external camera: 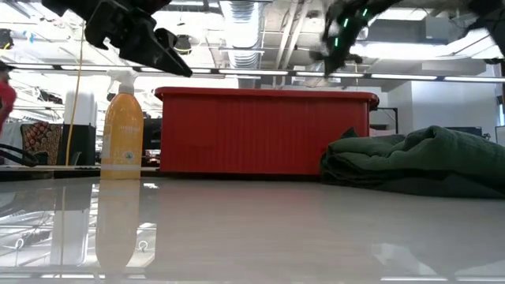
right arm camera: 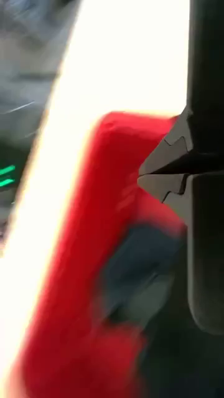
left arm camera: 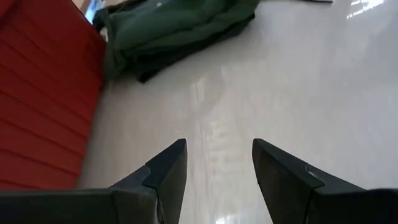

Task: Fold laundry
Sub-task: Fold the black shirt

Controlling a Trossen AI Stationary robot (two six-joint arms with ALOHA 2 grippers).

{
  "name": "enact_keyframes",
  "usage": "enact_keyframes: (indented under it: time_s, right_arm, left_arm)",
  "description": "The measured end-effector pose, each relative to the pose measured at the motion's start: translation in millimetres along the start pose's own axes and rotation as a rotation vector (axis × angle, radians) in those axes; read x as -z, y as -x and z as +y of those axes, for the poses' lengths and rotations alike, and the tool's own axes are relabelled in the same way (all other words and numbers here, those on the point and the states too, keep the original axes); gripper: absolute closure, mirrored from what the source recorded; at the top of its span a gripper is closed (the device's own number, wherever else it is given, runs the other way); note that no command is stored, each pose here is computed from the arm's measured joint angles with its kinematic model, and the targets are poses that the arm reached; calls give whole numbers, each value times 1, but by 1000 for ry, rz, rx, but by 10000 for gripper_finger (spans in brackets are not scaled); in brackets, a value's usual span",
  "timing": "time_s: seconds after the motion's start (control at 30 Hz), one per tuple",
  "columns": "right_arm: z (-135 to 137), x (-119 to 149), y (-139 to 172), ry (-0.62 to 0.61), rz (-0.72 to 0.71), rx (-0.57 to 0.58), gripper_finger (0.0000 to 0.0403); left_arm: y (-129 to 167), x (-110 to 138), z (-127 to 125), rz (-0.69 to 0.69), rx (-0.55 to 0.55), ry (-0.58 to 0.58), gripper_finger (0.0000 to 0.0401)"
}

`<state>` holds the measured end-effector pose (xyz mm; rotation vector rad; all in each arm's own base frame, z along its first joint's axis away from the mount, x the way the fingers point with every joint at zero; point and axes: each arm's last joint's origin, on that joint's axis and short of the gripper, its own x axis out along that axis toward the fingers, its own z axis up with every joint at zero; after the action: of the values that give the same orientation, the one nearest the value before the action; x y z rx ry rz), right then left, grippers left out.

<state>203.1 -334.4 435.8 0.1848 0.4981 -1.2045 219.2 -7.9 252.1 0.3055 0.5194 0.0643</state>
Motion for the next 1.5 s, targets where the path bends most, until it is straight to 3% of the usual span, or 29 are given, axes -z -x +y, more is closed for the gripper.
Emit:
enact_keyframes:
  time_s: [0.13,0.23,0.33,0.47,0.7,0.8,0.93,1.13,1.27,1.33,1.5]
  right_arm:
    - [1,-29,60,-61,-237,-90,391]
    - [1,-24,70,-45,-189,-36,379]
    - [0,-11,54,-43,-59,-22,339]
    - [2,13,8,-11,138,7,268]
    - [-6,33,-48,-45,238,44,135]
    - [-12,39,-58,-49,268,64,102]
    - [-17,42,-58,-31,293,134,88]
    - [-16,44,-59,-18,312,119,106]
    - [-13,53,-69,-39,364,79,149]
    - [-12,55,-71,-47,377,67,196]
    - [-12,52,-68,3,364,57,373]
  left_arm:
    - [4,-2,1,-19,-4,14,230]
    - [5,-3,1,-31,11,26,230]
    - [5,-4,0,-52,39,31,230]
    - [5,-5,-1,-65,70,46,230]
    - [5,-2,-5,-29,88,53,230]
    - [5,-1,-5,-18,87,50,230]
    - [5,-1,-4,-17,74,26,230]
    - [5,-2,-3,-23,38,17,230]
    - [5,-2,-3,-27,37,22,230]
    - [5,-2,-3,-27,37,27,230]
    - [5,-3,-3,-32,61,27,230]
